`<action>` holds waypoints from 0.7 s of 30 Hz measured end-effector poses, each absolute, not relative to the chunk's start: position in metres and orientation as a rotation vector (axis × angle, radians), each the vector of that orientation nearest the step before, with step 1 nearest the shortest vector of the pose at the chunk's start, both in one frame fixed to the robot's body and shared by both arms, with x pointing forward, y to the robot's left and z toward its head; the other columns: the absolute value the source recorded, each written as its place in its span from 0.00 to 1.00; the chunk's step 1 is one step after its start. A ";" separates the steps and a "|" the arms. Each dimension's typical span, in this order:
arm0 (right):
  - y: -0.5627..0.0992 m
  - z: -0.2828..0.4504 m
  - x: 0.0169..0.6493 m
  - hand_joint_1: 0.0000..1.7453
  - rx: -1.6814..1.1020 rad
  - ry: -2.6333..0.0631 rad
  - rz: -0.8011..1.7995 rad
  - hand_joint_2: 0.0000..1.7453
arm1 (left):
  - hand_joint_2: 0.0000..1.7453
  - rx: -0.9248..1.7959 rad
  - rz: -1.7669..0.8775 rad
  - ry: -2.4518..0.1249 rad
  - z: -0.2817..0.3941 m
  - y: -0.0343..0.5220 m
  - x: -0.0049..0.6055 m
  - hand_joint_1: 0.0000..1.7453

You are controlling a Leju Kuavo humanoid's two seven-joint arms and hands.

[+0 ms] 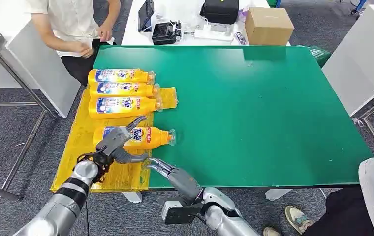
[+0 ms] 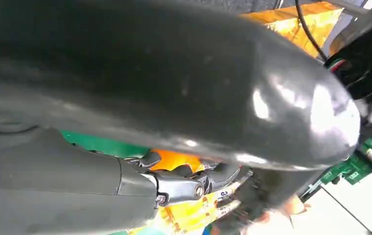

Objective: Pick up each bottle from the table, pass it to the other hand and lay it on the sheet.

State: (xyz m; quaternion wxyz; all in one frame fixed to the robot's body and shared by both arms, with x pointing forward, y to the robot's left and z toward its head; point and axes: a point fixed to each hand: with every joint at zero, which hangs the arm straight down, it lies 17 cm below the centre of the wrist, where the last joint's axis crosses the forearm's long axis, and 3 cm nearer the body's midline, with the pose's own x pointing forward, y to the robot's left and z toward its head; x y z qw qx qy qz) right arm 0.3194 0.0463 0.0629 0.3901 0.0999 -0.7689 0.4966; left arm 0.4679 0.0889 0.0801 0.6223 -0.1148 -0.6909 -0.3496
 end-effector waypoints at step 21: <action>-0.002 0.124 0.304 0.00 0.483 -2.000 0.586 0.00 | 1.00 -0.702 -0.082 -1.770 0.163 0.140 0.369 0.00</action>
